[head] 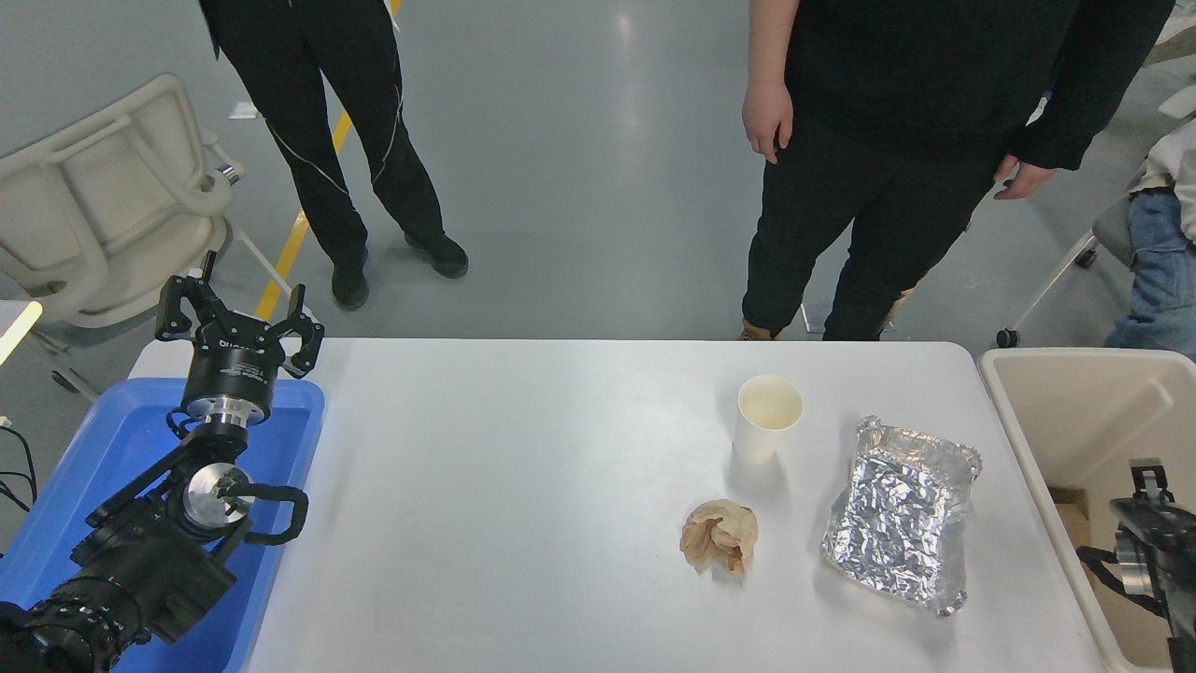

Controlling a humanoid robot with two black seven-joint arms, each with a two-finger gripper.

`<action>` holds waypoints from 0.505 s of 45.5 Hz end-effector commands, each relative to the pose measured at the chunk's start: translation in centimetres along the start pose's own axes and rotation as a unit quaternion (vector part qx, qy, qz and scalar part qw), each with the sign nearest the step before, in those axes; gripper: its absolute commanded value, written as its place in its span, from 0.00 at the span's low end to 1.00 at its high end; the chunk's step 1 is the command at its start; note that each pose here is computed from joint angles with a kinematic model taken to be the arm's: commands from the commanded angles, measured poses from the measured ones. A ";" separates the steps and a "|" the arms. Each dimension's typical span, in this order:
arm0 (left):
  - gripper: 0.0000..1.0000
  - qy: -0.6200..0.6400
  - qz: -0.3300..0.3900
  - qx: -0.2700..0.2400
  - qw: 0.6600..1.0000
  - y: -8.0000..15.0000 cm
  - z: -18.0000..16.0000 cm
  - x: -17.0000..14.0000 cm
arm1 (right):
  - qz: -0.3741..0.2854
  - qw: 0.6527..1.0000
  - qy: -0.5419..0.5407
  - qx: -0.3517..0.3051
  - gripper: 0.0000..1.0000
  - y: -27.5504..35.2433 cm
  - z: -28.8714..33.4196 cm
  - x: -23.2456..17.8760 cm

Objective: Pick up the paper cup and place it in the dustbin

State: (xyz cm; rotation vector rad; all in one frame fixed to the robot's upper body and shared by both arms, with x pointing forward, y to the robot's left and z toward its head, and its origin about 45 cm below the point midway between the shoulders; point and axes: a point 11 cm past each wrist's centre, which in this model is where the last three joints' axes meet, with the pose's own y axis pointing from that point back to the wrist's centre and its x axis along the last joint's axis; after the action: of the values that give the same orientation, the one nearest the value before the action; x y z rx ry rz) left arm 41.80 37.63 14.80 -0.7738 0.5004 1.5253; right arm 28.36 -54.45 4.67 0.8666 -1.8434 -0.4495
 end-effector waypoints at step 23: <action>0.99 0.000 0.000 0.000 1.000 0.0 0.0 0.0 | -0.003 1.000 0.001 -0.002 1.00 0.0 0.2 -0.2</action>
State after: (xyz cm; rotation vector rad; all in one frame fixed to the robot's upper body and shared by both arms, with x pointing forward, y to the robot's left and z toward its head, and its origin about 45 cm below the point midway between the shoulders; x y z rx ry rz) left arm 41.80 37.62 14.79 -0.7731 0.5010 1.5252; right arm 28.24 -54.48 4.59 0.8650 -1.8415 -0.4507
